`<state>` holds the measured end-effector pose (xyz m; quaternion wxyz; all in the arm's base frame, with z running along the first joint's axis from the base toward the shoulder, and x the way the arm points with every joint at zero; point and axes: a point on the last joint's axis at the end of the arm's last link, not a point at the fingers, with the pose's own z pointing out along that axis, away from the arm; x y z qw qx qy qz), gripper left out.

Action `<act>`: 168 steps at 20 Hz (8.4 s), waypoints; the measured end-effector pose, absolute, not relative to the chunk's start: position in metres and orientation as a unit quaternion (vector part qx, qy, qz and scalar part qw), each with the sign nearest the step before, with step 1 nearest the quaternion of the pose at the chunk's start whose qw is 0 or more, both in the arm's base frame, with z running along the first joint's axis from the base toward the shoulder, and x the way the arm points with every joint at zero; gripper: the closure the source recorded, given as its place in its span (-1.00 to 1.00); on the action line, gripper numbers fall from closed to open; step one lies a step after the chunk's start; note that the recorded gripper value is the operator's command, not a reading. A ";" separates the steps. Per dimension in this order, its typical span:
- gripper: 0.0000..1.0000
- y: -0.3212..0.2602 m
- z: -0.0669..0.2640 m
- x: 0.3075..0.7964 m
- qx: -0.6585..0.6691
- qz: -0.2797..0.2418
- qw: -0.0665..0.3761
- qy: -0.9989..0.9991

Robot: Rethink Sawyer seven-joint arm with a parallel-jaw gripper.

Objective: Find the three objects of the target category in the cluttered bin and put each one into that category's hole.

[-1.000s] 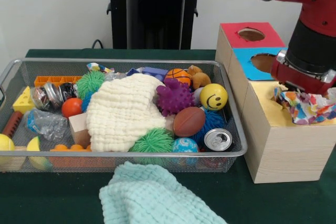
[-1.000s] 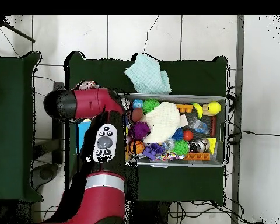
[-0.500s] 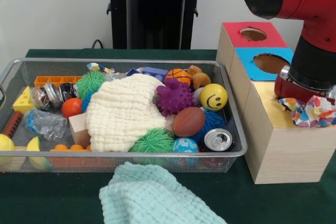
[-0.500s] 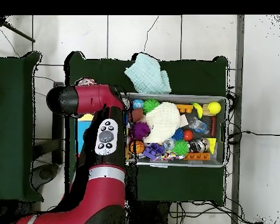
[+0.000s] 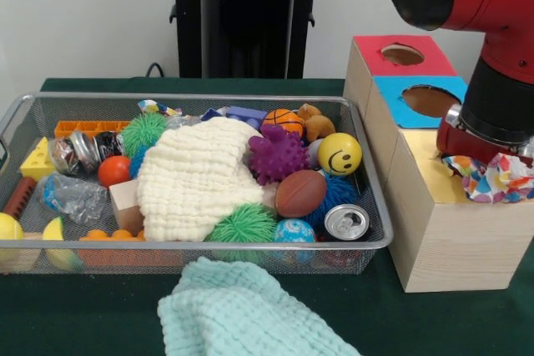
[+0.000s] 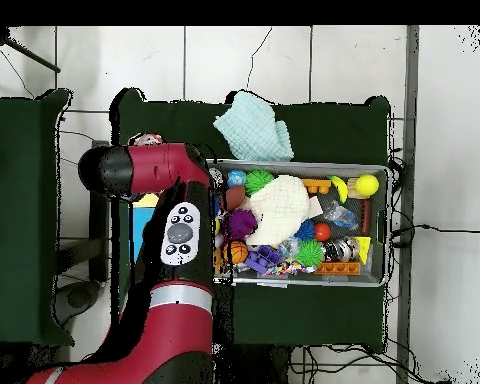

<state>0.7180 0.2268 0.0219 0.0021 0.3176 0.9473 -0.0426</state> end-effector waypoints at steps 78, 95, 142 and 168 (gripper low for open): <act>1.00 0.281 0.172 0.699 0.298 -0.060 -0.015 0.952; 1.00 0.324 0.124 0.724 0.293 -0.045 -0.012 0.955; 1.00 0.253 0.083 0.749 0.348 -0.031 0.009 0.937; 1.00 0.246 0.083 0.743 0.355 -0.021 0.030 0.934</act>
